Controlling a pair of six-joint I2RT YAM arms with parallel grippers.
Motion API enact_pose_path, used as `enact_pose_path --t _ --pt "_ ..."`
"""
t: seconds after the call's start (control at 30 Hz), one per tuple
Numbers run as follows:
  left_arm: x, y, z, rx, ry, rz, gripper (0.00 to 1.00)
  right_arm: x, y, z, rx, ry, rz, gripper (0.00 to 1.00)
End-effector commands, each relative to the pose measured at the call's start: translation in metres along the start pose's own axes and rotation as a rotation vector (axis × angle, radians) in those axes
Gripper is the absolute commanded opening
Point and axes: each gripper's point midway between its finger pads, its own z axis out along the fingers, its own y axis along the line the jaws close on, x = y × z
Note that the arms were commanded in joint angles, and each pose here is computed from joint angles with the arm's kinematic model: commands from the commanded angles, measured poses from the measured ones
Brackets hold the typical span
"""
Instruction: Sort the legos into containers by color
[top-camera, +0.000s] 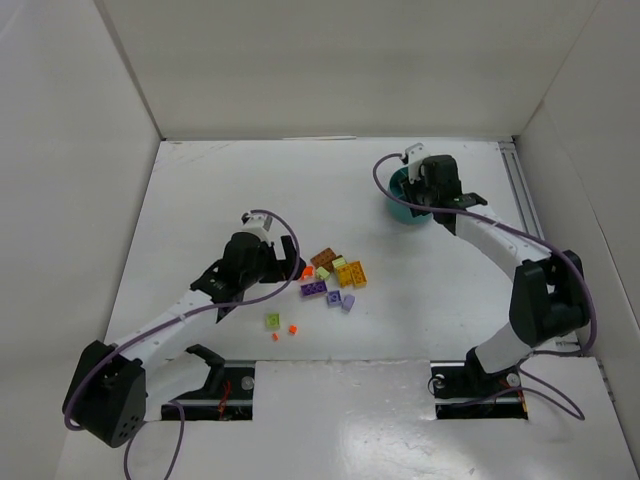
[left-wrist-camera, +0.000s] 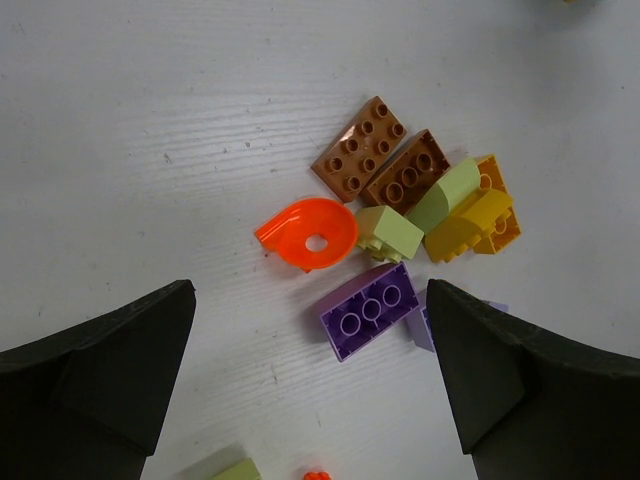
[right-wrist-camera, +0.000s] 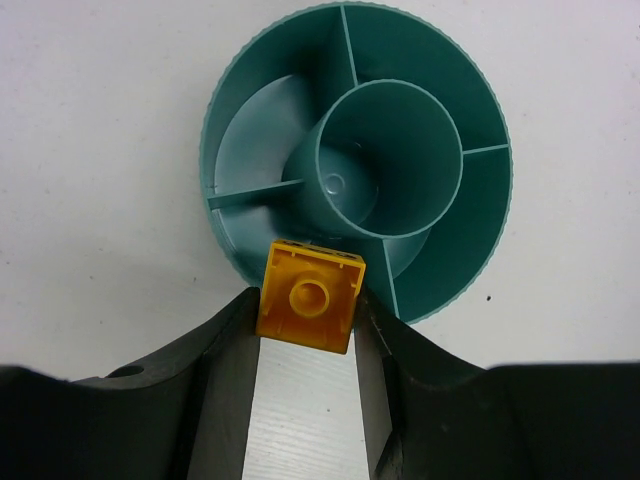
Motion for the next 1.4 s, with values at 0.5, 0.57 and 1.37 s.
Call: enact_pose_path --t 0.5,0.57,1.37 --pt "-0.011 -0.027 0.000 0.047 -0.037 0.063 1.00 -0.030 -0.013 -0.012 0.024 -0.101 0.067 0.66" --pt "-0.011 -0.027 0.000 0.047 -0.037 0.063 1.00 -0.032 -0.014 -0.019 0.028 -0.114 0.057 0.66" --pt "-0.020 -0.033 -0.010 0.064 -0.079 0.066 1.00 0.079 0.221 -0.054 -0.385 -0.023 -0.013 0.66"
